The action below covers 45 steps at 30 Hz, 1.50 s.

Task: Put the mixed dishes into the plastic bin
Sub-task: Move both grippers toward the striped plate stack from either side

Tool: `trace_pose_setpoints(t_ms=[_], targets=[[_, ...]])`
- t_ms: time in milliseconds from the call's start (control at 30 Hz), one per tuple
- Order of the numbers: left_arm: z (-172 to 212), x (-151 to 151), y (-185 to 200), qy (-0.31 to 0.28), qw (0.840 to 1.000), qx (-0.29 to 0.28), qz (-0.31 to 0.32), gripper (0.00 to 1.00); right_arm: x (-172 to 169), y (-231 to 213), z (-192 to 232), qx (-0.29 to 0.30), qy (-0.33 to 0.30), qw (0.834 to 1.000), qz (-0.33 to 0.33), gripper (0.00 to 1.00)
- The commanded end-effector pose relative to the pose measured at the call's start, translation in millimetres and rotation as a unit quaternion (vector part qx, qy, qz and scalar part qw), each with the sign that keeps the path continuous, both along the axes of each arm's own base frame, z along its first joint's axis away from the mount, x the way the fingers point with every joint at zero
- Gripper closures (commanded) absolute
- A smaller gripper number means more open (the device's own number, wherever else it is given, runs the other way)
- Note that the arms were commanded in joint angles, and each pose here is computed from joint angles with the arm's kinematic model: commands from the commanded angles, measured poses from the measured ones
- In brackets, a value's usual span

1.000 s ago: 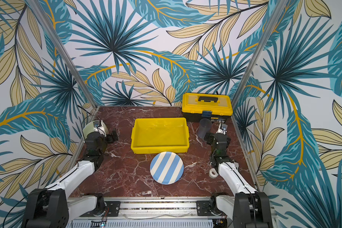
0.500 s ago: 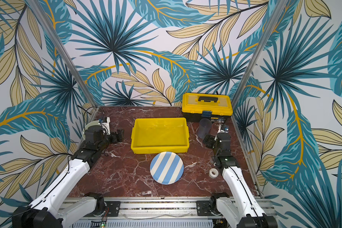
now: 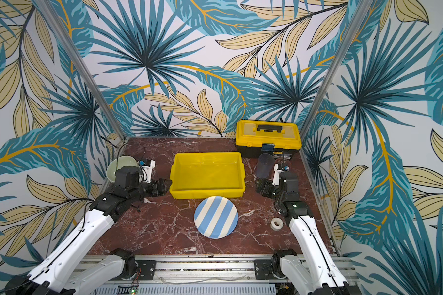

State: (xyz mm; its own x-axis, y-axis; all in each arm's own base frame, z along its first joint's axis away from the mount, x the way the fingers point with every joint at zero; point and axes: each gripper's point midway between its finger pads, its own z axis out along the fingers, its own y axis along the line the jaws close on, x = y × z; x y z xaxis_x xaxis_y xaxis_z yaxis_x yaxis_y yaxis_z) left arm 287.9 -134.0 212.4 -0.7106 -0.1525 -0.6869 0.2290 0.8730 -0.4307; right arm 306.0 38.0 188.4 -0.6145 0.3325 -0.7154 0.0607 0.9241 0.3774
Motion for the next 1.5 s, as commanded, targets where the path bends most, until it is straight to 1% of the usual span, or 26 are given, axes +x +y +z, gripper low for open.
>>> trace_pose_setpoints(t_ms=[0,100,200,400,467,533,600,767,900,1000,1167,1233,1333,1467], targets=[[3,-15,-24,0.027,0.999,-0.027,-0.034,0.29,-16,15,-6,0.025,0.036,0.999,0.025,0.14],[-3,-22,-41,0.042,0.998,-0.024,-0.050,0.32,-21,26,-11,0.041,0.042,0.997,0.042,0.15],[-11,-28,-58,0.059,0.995,-0.019,-0.075,0.38,-24,39,-17,0.064,0.047,0.995,0.067,0.16],[-29,-40,-86,0.097,0.988,-0.012,-0.122,0.41,-33,59,-26,0.089,0.068,0.988,0.104,0.18],[-37,-41,-91,0.110,0.987,-0.007,-0.117,0.48,-36,63,-28,0.094,0.072,0.987,0.108,0.18],[-45,-41,-93,0.123,0.987,-0.006,-0.099,0.51,-38,67,-32,0.102,0.078,0.985,0.111,0.19],[-50,-46,-104,0.129,0.986,-0.017,-0.107,0.53,-41,74,-36,0.108,0.085,0.983,0.121,0.19],[-63,-59,-122,0.141,0.983,-0.018,-0.118,0.56,-51,87,-51,0.103,0.111,0.978,0.140,0.21],[-74,-64,-121,0.154,0.983,-0.010,-0.103,0.61,-56,95,-63,0.098,0.130,0.975,0.151,0.23],[-84,-66,-115,0.162,0.983,-0.005,-0.080,0.65,-57,96,-72,0.095,0.135,0.976,0.142,0.27],[-101,-71,-108,0.174,0.983,0.003,-0.055,0.66,-58,102,-82,0.108,0.135,0.975,0.136,0.30],[-106,-73,-108,0.179,0.982,0.000,-0.056,0.66,-59,103,-88,0.109,0.142,0.975,0.134,0.32],[-111,-77,-116,0.184,0.980,-0.012,-0.075,0.66,-60,103,-96,0.109,0.157,0.973,0.129,0.36],[-115,-78,-124,0.194,0.977,-0.021,-0.087,0.67,-60,105,-104,0.109,0.163,0.972,0.130,0.37]])
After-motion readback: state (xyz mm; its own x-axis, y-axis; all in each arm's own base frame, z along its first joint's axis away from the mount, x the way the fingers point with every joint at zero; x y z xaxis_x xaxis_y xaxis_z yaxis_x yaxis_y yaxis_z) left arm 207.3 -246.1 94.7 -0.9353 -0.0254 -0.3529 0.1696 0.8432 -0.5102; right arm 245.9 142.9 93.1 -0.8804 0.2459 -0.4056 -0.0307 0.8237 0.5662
